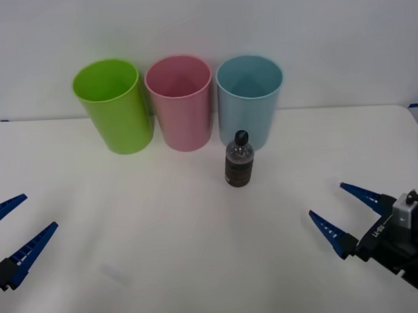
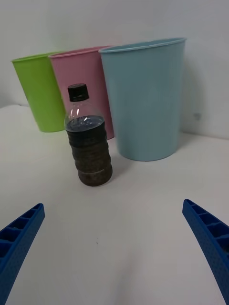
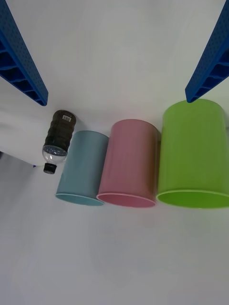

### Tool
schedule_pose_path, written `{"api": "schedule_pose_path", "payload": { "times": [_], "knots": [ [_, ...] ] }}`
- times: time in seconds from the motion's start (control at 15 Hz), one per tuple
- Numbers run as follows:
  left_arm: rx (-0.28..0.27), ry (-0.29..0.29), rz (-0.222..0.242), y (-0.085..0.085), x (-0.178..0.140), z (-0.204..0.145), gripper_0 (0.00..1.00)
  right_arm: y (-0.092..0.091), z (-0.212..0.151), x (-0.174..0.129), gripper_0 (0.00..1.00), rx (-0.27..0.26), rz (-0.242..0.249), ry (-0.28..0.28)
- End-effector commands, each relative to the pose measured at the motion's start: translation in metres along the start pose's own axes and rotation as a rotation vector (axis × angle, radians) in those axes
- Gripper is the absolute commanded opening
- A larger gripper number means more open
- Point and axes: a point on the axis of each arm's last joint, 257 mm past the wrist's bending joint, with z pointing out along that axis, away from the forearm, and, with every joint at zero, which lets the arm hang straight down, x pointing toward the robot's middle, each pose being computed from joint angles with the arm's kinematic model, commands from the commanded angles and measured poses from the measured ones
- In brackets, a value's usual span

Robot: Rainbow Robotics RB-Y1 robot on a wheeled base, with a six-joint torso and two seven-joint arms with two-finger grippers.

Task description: Grasp the object on the table and drop it into the matching bin: aluminum can to the light blue bin, PET bottle to the pink bin.

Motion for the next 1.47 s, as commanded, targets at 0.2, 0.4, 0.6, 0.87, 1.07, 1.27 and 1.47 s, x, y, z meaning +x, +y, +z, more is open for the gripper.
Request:
{"api": "schedule_pose_path", "payload": {
  "times": [0.2,0.4,0.6,0.87,1.07,1.27,1.47],
  "knots": [
    [0.0,0.0,0.0,0.0,0.0,0.0,1.0,0.01,0.042,0.004,1.0,0.031,-0.025,0.003],
    [0.0,0.0,0.0,0.0,0.0,0.0,1.0,0.022,0.068,0.007,1.0,0.044,-0.033,0.01],
    [0.0,0.0,0.0,0.0,0.0,0.0,1.0,0.033,0.094,0.009,1.0,0.066,-0.037,0.017],
    [0.0,0.0,0.0,0.0,0.0,0.0,1.0,0.042,0.12,0.008,1.0,0.103,-0.05,0.026],
    [0.0,0.0,0.0,0.0,0.0,0.0,1.0,0.046,0.143,0.017,1.0,0.097,-0.051,0.042],
    [0.0,0.0,0.0,0.0,0.0,0.0,1.0,0.049,0.171,0.021,1.0,0.1,-0.056,0.047],
    [0.0,0.0,0.0,0.0,0.0,0.0,1.0,0.05,0.193,0.022,1.0,0.106,-0.057,0.053]
  ]
}}
